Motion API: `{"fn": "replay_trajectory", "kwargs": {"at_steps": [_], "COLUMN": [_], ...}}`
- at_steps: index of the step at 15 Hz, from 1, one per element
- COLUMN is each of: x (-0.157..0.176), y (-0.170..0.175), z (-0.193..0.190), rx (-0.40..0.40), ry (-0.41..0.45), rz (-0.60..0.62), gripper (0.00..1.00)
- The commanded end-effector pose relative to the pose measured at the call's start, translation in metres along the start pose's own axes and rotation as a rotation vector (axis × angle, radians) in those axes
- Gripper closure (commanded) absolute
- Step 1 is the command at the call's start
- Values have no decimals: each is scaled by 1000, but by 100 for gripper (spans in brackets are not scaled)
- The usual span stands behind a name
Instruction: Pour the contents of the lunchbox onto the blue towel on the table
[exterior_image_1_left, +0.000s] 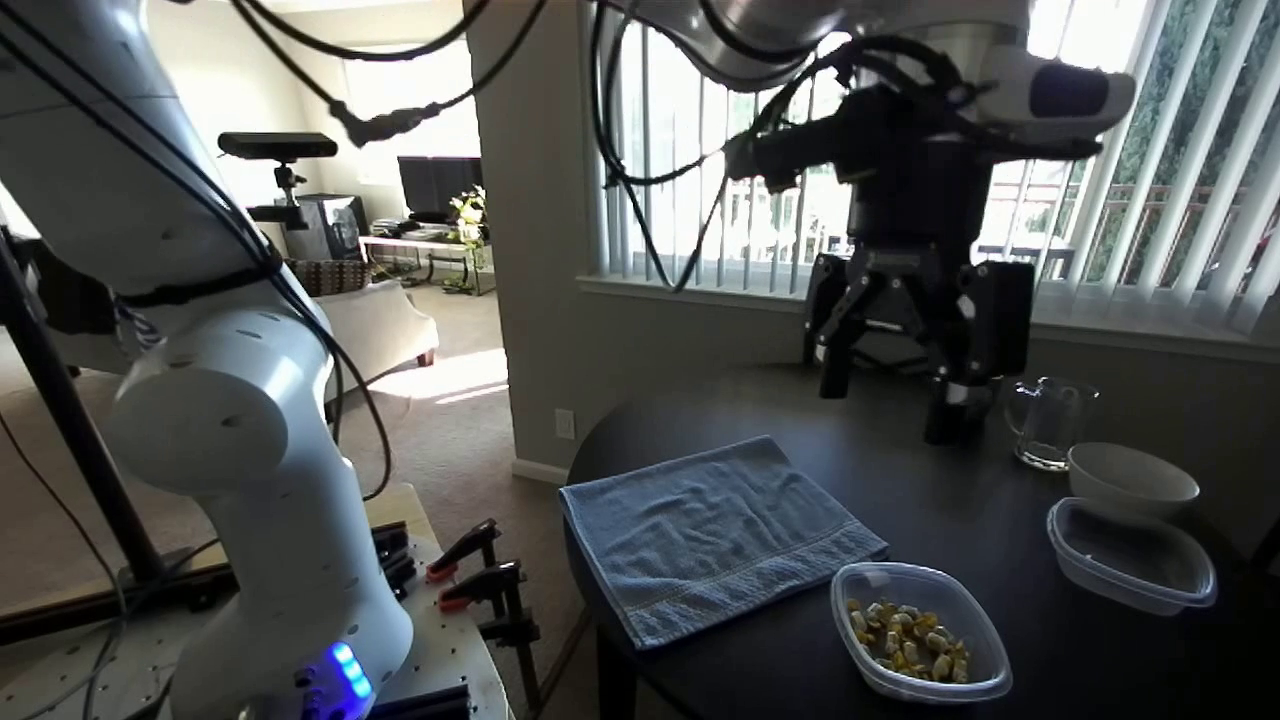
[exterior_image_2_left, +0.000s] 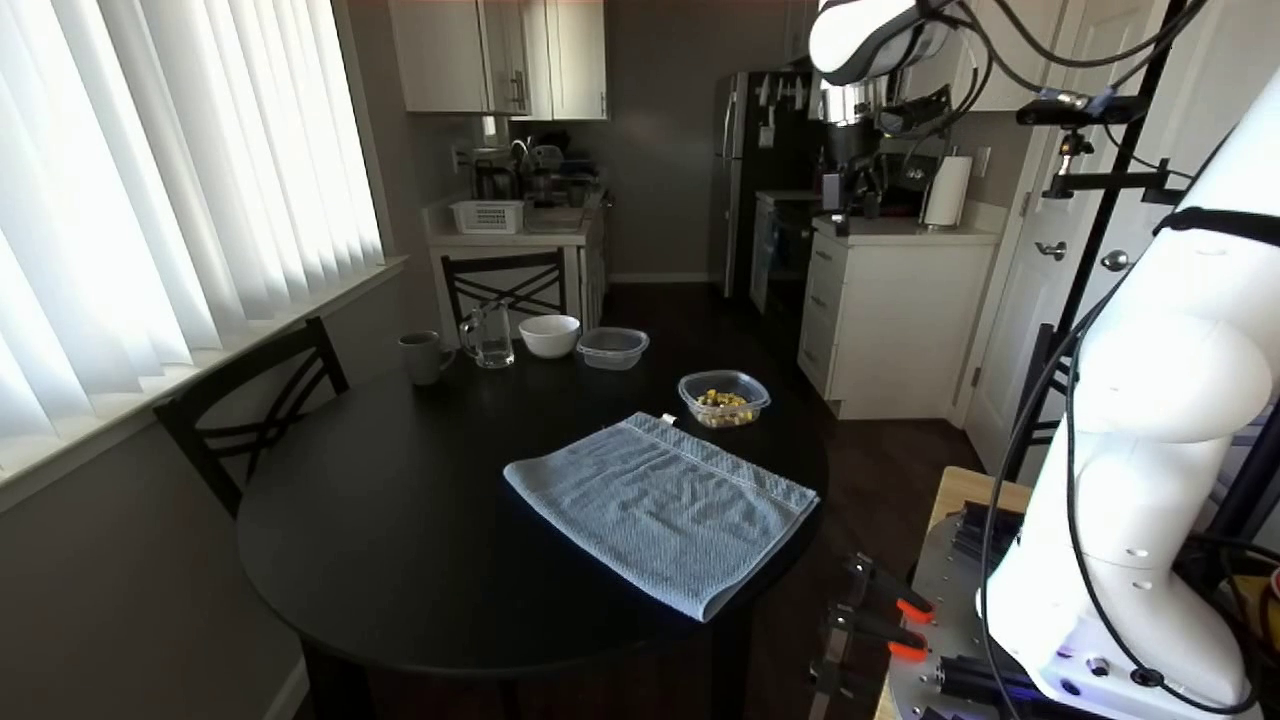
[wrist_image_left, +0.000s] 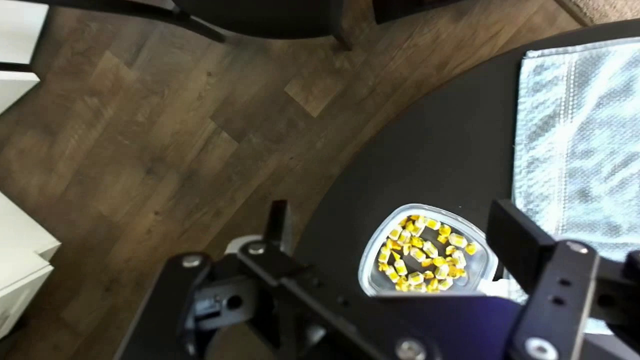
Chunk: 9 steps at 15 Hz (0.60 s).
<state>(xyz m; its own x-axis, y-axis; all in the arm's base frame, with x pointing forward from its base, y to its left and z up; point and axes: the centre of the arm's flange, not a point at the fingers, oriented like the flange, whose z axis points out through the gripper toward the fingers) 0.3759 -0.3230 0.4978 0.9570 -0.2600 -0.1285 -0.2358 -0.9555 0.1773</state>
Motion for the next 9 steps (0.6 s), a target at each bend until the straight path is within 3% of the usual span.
{"fn": "replay_trajectory", "kwargs": {"at_steps": [1,4,5,9], "x": [85,109,84,102], "y": [-10,-16,-32,-24], "z": [26,70,58,85], "rx": [82,149,110,128], "ry": [-69,-128,-88,-128], "rz": [-148,-238,-182,-216], "gripper": [0,0,0,0]}}
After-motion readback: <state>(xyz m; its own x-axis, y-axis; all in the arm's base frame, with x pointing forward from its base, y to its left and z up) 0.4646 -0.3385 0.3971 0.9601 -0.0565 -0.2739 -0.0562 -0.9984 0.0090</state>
